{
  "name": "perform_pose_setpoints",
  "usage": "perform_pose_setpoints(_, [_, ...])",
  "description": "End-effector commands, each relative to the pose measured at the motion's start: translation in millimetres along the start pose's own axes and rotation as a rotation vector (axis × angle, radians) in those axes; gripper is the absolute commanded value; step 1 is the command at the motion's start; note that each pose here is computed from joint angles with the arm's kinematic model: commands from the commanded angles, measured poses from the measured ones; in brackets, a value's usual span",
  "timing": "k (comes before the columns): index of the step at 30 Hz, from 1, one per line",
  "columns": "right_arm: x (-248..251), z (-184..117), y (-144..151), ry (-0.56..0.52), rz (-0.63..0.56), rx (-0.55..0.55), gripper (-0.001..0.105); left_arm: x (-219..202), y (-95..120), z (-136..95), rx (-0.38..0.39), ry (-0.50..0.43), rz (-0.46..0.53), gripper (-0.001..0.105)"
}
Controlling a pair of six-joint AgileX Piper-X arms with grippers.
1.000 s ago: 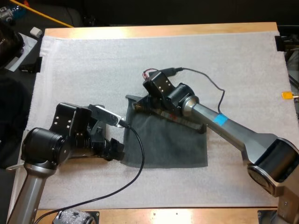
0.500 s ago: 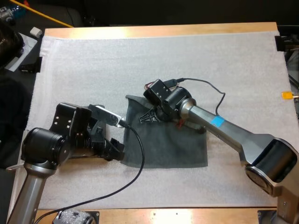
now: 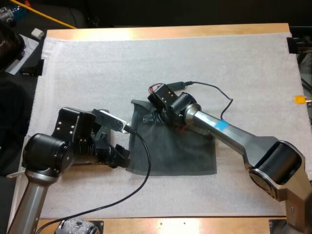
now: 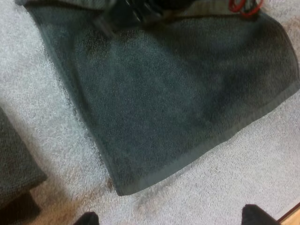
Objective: Pick towel from pile, fold and stack
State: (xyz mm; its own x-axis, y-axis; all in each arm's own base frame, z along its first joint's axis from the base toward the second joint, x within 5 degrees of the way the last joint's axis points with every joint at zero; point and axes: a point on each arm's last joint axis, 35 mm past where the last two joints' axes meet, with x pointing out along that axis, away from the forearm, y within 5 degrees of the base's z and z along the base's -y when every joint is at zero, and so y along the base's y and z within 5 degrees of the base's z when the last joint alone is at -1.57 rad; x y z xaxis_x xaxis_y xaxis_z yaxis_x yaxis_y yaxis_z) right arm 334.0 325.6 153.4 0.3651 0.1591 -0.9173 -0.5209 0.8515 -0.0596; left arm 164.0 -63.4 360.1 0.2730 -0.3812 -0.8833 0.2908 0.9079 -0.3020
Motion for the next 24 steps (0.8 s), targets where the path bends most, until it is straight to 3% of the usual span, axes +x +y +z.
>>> perform_pose_setpoints(1, [3, 12, -7, -0.095, -0.028, 0.085, 0.000, 0, -1, 0, -0.005, 0.006, -0.009, 0.058])
perform_pose_setpoints(7, [4, 28, -28, -0.220, -0.078, 0.195, 0.000, -1, -1, -1, -0.004, 0.006, -0.010, 0.059])
perform_pose_setpoints(13, [10, 34, -45, -0.262, -0.106, 0.238, 0.000, -1, -1, -1, -0.005, 0.008, -0.011, 0.058])
perform_pose_setpoints(16, [-4, 33, -42, -0.243, -0.088, 0.184, 0.000, -1, 0, -1, -0.002, 0.000, -0.001, 0.058])
perform_pose_setpoints(24, [-57, 8, -26, -0.021, -0.053, -0.093, 0.000, 0, -1, 0, 0.001, -0.002, -0.002, 0.058])
